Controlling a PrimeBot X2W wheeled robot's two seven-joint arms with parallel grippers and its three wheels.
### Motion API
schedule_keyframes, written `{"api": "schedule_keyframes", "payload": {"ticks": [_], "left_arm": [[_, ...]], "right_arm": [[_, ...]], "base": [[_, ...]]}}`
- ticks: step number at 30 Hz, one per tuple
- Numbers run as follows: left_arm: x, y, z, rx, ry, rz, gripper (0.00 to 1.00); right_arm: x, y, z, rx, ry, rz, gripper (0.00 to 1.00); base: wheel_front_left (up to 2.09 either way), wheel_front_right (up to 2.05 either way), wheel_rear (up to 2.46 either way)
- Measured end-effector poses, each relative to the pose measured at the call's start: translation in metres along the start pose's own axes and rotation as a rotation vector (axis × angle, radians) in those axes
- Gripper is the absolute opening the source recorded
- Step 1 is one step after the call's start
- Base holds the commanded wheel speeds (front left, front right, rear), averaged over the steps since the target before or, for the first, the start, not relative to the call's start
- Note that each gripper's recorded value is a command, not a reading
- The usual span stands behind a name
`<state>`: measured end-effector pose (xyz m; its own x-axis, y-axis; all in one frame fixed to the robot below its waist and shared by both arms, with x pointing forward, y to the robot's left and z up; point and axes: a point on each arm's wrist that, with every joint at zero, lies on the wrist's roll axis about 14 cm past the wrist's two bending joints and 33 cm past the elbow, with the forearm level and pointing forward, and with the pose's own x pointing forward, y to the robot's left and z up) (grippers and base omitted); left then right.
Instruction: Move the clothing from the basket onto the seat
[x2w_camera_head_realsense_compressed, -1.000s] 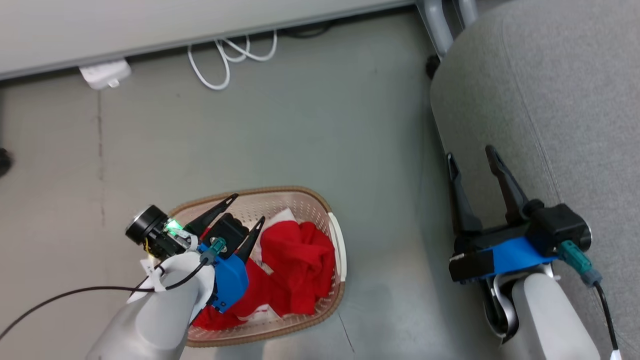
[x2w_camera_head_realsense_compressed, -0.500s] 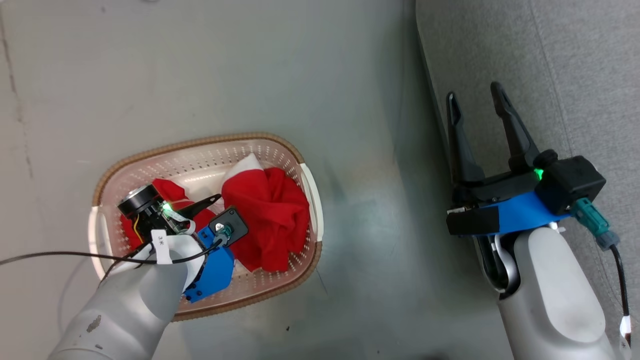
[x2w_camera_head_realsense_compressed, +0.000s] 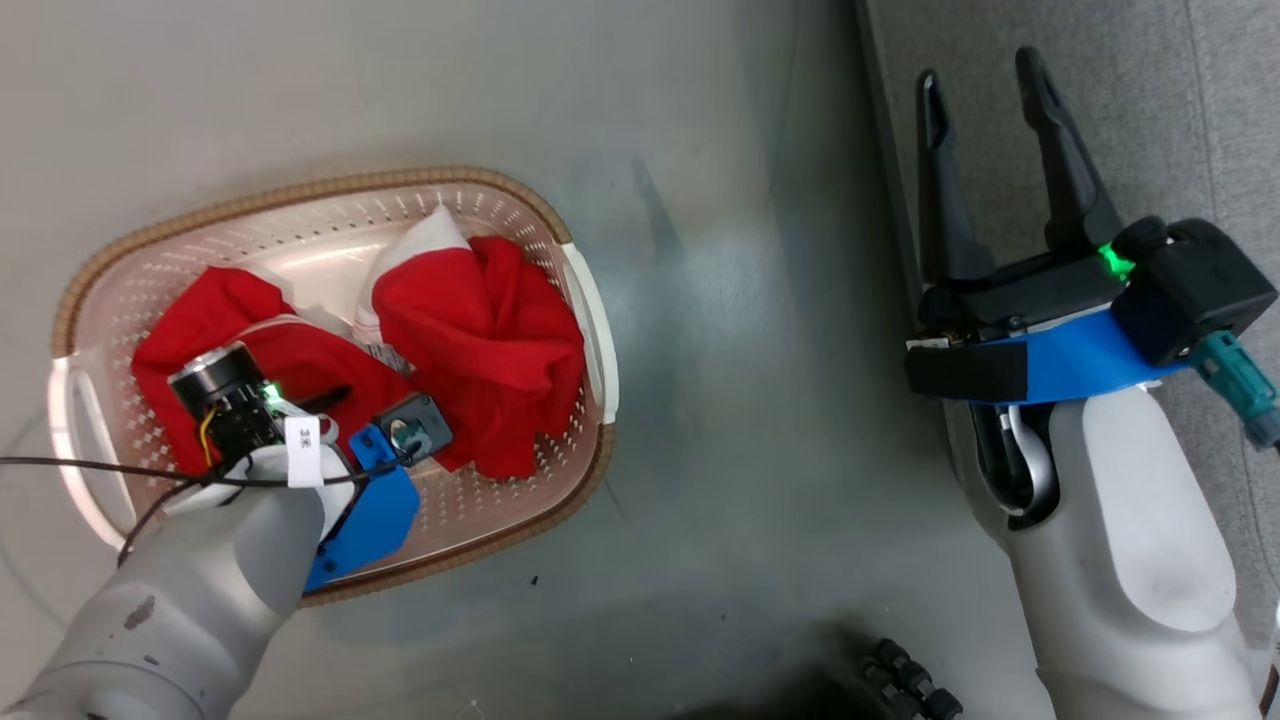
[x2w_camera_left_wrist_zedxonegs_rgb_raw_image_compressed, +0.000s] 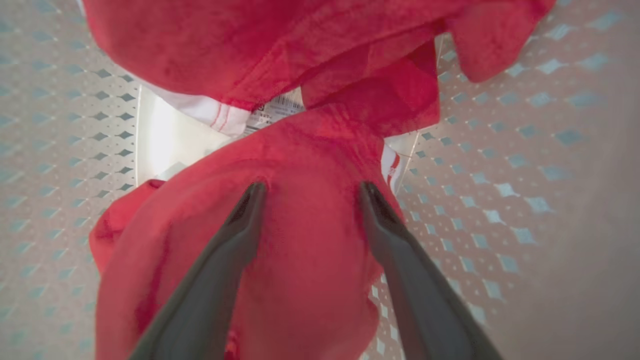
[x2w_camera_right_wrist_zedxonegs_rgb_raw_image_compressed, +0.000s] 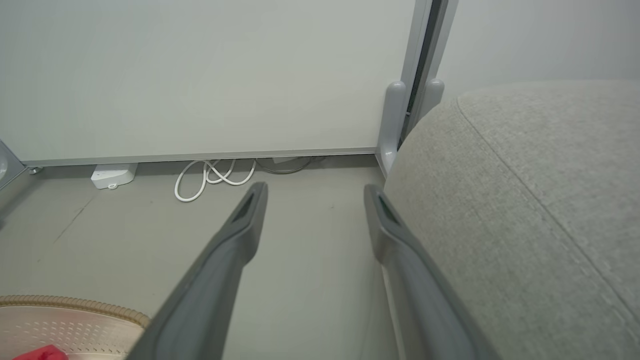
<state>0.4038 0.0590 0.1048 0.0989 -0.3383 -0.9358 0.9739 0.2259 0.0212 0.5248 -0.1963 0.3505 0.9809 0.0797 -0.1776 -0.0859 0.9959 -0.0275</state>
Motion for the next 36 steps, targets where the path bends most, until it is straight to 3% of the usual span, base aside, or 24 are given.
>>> {"api": "schedule_keyframes", "payload": {"ticks": [17,18,20,28,36], "left_arm": [[0.045,0.0,-0.033,0.002,0.129,-0.061,1.0],[0.046,0.001,-0.034,0.003,0.133,-0.06,0.82],[0.045,0.002,-0.034,0.006,0.137,-0.058,0.0],[0.04,0.005,-0.029,0.007,0.137,-0.047,0.0],[0.027,0.005,0.008,-0.007,0.059,-0.03,0.0]], "right_arm": [[0.01,-0.01,-0.05,-0.021,0.079,-0.02,1.0],[0.011,-0.01,-0.051,-0.022,0.081,-0.02,1.0],[0.011,-0.011,-0.051,-0.022,0.08,-0.022,1.0],[0.01,-0.013,-0.044,-0.027,0.069,-0.028,1.0],[0.008,-0.013,-0.027,-0.029,0.041,-0.033,1.0]], "base": [[0.0,0.0,0.0],[0.0,0.0,0.0],[0.0,0.0,0.0],[0.0,0.0,0.0],[0.0,0.0,0.0]]}}
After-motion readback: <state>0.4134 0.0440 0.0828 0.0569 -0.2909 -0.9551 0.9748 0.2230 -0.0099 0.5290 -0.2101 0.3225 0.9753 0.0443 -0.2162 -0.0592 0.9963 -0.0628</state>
